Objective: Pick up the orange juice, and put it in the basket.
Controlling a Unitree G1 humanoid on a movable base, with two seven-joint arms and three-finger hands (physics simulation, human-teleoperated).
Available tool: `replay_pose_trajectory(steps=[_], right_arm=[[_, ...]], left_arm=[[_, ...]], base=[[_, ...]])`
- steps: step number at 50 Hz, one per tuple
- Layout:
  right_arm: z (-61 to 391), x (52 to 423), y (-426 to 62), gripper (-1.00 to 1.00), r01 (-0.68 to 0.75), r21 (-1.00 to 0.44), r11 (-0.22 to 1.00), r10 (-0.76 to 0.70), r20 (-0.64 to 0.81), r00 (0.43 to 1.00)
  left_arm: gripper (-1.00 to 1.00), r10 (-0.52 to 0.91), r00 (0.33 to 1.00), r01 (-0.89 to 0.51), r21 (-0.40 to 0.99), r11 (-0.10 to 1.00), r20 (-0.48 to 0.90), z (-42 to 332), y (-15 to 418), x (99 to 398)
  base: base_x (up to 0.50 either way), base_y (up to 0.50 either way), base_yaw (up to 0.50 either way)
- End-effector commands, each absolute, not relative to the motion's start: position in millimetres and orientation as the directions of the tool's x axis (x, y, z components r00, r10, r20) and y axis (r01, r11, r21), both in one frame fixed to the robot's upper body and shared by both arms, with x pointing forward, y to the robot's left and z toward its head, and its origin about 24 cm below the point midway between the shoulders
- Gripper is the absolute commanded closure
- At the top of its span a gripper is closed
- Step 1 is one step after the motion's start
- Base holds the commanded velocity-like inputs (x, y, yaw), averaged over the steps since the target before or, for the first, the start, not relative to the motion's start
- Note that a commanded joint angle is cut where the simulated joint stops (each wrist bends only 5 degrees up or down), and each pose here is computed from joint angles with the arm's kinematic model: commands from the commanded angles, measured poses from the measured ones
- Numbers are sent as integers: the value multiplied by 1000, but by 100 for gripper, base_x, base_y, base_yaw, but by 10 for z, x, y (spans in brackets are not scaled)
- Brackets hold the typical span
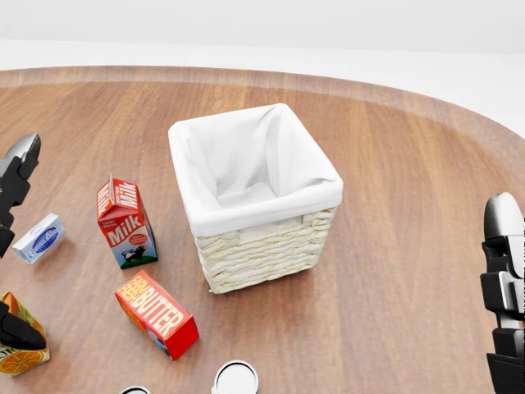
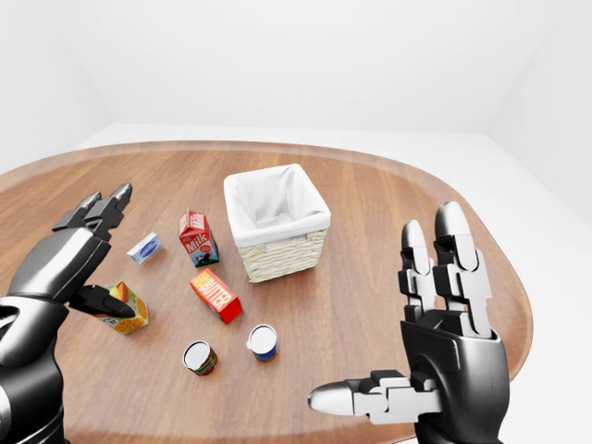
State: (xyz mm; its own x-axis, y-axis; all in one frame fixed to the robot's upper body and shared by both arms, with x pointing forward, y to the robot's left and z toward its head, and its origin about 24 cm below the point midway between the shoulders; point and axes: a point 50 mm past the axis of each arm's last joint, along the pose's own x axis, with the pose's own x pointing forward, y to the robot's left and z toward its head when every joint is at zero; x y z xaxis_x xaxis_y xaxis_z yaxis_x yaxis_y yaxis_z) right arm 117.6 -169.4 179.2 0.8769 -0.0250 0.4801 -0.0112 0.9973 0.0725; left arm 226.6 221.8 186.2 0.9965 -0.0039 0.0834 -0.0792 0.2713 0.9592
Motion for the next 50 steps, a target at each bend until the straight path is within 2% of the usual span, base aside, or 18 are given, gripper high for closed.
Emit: replay_pose_trajectory(steps=[1, 13, 22, 31, 34, 37, 50], right_arm=[[1784, 1172, -1688, -100, -11, 58, 998, -17, 475, 880], [1785, 1172, -1694, -100, -9, 66, 998, -23, 474, 880], [1783, 1172, -1691, -100, -10, 67, 998, -23, 472, 881], [1784, 1173, -1688, -100, -11, 67, 998, -22, 473, 881], [1791, 1179, -1681, -100, -13, 68, 998, -21, 480, 877], [1797, 1184, -1673, -100, -17, 67, 998, -18, 485, 874], [1797, 1184, -1679, -100, -15, 70, 997, -21, 484, 875]], left_arm=[[-100, 91, 995, 8, 962, 274, -34, 1587, 2388, 2295], [-100, 217, 975, -5, 975, 220, -44, 1324, 2628, 2465], [-100, 257, 965, 5, 980, 199, -57, 1197, 2715, 2494], [-100, 279, 956, 22, 969, 246, -93, 1039, 2805, 2485], [-100, 263, 960, 12, 951, 308, -98, 1027, 2794, 2499], [-100, 268, 959, 12, 955, 296, -95, 1002, 2817, 2537], [-100, 299, 943, 31, 932, 362, -148, 776, 2951, 2572]], base=[[0, 0, 0], [0, 0, 0], [0, 0, 0], [0, 0, 0], [0, 0, 0], [0, 0, 0], [0, 0, 0]])
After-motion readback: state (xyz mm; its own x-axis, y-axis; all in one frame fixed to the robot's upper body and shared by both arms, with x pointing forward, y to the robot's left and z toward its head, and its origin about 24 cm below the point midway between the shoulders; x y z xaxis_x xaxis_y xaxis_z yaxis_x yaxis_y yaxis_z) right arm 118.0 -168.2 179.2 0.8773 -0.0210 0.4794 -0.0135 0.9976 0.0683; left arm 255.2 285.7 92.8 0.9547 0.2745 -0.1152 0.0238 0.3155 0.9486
